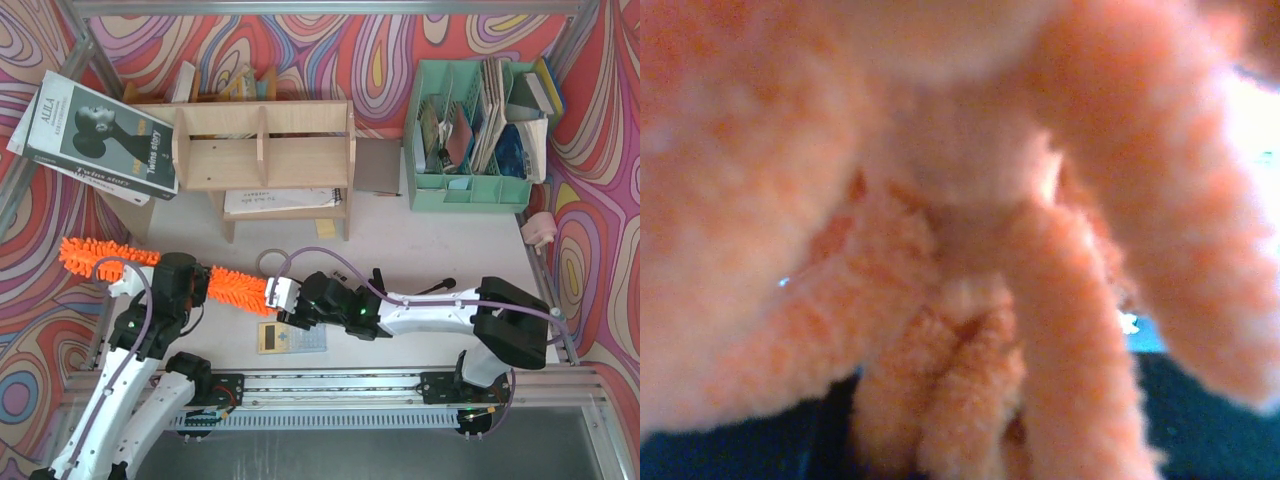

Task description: Dust the bookshelf with a duster

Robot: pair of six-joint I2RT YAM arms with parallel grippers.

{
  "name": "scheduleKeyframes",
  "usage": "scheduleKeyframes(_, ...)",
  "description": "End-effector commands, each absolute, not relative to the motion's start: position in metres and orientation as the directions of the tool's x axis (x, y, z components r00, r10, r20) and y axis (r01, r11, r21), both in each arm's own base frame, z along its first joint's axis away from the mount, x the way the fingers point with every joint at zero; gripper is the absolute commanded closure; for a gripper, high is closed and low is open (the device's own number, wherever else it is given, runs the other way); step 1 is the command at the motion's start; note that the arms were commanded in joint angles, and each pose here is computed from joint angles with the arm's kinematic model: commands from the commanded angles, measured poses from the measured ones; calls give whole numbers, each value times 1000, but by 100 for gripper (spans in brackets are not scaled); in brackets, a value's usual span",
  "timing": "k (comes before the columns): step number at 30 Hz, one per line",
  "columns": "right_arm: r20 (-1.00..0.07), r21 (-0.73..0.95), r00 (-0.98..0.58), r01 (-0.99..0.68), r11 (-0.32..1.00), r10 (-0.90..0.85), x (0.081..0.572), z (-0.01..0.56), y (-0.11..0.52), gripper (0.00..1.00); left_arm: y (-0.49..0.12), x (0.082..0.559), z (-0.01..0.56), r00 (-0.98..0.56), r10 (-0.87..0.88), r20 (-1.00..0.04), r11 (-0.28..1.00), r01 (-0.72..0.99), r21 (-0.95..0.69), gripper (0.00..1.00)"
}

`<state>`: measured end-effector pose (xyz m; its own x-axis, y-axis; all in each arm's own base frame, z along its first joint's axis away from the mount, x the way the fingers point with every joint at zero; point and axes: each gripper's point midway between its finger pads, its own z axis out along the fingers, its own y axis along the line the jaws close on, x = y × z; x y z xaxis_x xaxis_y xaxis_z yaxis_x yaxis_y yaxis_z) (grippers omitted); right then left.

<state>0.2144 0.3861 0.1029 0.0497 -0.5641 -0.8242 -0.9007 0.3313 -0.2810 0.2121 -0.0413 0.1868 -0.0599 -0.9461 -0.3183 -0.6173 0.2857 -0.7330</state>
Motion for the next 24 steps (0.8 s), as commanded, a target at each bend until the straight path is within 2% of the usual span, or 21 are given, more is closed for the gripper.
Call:
scheduleKeyframes(1,-813,-289,40,-894,342,-581,222,100,393,52,-63,223,211,-97,-970,-221,238,-548,-802,100)
scheduleKeyframes(7,-800,-307,36,-882,357,-599,230,93,396,58,-69,222,219,-122,-974,-193,228,-535,-814,100)
scheduleKeyframes(15,-807,-306,36,-879,367,-589,229,100,393,80,-58,211,219,-93,-972,-214,230,-538,-811,99)
scheduleKeyframes(19,-808,-311,57,-887,342,-586,221,110,392,89,-50,204,213,-70,-969,-236,234,-560,-794,75)
scheduleKeyframes(22,-803,-330,85,-888,321,-589,213,118,392,97,-41,199,213,-45,-965,-259,239,-566,-789,48)
scheduleKeyframes(24,-795,-348,107,-887,304,-598,207,122,391,100,-34,194,217,-24,-959,-282,246,-564,-788,36)
